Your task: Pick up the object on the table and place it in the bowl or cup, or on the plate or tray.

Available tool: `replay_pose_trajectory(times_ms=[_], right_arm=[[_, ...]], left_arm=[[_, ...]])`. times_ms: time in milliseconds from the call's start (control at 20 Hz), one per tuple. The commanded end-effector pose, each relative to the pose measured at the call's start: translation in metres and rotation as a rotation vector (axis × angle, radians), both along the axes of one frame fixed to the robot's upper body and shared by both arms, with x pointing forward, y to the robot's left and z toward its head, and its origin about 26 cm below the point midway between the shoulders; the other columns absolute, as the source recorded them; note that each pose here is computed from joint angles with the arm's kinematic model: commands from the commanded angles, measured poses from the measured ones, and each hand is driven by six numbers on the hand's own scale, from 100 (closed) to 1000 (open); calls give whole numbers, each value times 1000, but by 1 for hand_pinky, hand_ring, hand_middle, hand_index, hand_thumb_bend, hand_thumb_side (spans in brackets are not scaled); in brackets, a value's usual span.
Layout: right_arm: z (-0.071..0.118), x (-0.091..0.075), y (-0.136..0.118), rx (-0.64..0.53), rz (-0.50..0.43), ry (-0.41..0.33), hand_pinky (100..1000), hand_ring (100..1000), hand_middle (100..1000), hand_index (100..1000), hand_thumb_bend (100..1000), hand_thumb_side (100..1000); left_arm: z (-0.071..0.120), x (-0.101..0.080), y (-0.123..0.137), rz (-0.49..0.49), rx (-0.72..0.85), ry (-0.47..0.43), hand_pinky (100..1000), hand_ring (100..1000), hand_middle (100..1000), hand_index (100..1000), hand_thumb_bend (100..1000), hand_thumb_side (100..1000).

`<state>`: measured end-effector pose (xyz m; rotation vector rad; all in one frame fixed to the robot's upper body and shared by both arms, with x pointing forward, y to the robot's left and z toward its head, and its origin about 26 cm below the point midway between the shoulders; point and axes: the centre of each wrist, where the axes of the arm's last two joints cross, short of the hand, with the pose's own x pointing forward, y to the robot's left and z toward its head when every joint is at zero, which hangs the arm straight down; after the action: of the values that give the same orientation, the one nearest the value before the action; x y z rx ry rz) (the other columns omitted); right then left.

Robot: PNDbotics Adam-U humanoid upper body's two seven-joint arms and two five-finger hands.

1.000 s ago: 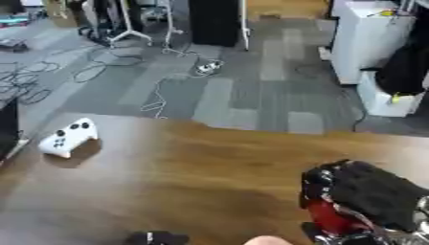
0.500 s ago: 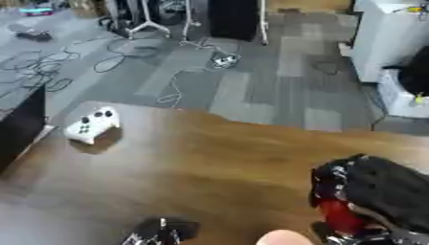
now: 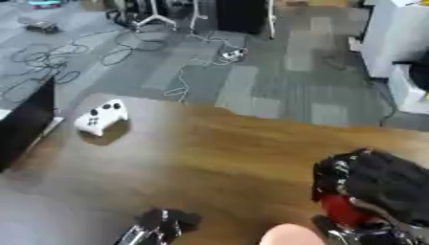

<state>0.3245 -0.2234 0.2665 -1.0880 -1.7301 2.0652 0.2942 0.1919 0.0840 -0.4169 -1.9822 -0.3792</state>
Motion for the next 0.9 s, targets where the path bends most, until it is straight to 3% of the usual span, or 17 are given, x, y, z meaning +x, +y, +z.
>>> replay_pose_trajectory(times_ms=[50, 150, 300, 900], right_arm=[[5, -1, 0, -1, 2, -20, 224, 135, 236, 311, 100, 100], [4, 0, 0, -2, -2, -18, 223, 135, 235, 310, 100, 100], [1, 2, -2, -9, -13, -11, 223, 135, 234, 309, 100, 100], [-14, 7, 0, -33, -20, 16, 221, 136, 236, 311, 100, 100]], left_arm=[[8, 1, -1, 1, -17, -28, 842, 849, 620, 733, 190, 1000], [9, 1, -1, 2, -18, -32, 833, 844, 613, 732, 192, 1000], [16, 1, -1, 1, -26, -60, 726, 814, 590, 726, 199, 1000], [44, -2, 2, 8, -11, -236, 711, 793, 575, 711, 196, 950]])
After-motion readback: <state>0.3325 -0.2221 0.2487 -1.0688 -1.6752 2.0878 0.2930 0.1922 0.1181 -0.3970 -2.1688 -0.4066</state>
